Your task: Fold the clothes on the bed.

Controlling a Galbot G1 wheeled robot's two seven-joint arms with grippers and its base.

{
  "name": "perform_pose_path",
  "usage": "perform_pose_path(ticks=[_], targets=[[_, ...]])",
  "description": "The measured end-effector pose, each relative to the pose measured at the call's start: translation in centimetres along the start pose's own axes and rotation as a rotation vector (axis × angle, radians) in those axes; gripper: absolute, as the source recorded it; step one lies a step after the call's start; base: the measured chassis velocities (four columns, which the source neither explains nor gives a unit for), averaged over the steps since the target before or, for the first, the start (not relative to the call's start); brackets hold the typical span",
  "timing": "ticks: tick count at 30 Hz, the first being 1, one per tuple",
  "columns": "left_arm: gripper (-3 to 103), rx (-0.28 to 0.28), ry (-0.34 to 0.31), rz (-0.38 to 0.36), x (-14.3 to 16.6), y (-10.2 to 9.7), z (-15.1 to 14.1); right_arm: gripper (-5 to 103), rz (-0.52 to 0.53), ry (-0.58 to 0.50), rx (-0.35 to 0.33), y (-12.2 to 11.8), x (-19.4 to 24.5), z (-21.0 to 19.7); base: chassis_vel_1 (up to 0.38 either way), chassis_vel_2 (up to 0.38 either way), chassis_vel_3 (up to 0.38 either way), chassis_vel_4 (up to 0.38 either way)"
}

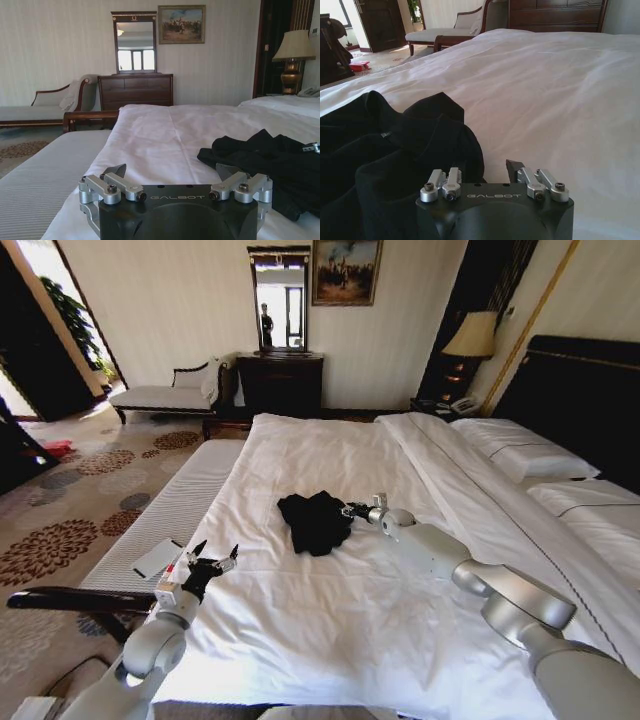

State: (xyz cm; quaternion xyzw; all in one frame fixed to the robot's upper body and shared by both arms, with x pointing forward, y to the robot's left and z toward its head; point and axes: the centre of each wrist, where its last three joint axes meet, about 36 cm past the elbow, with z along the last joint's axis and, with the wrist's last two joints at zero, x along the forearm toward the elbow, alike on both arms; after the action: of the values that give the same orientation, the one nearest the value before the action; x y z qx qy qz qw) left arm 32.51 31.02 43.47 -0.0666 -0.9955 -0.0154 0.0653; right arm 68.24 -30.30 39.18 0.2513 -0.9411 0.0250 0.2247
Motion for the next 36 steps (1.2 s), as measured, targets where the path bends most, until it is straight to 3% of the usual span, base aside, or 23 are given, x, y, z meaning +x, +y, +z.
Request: perform_pose_path(ticks=[11,20,23,30,33,36], targets=[[100,0.014,0.005,0.004,0.0,-0.4,0.4,3,-0.003,-0.009,0.006,0.1,0.3,-0.4,0.000,0.000,0.000,0.000],[100,0.004,0.018,0.002,-0.6,0.4,-0.6,0,-0.007,-0.017,0.012,0.2,0.8,-0.4,0.000,0.000,0.000,0.000],[100,0.003,0.028,0.009,-2.2,1.8,-2.5,0,-0.009,-0.024,0.013,0.2,0.9,-0.6,0.000,0.000,0.000,0.000],[100,-0.078,0.001,0.037,-6.3,4.2,-5.6,0,-0.011,-0.027,0.016,0.3,0.9,-0.8,0.000,0.000,0.000,0.000],[100,0.009,0.022,0.095,-10.2,5.0,-7.3,0,-0.011,-0.032,0.016,0.3,1.0,-1.0,0.000,0.000,0.000,0.000],[100,0.062,0.060,0.134,-12.1,4.8,-7.2,0,-0.007,-0.032,0.016,0.1,1.2,-1.0,0.000,0.000,0.000,0.000]])
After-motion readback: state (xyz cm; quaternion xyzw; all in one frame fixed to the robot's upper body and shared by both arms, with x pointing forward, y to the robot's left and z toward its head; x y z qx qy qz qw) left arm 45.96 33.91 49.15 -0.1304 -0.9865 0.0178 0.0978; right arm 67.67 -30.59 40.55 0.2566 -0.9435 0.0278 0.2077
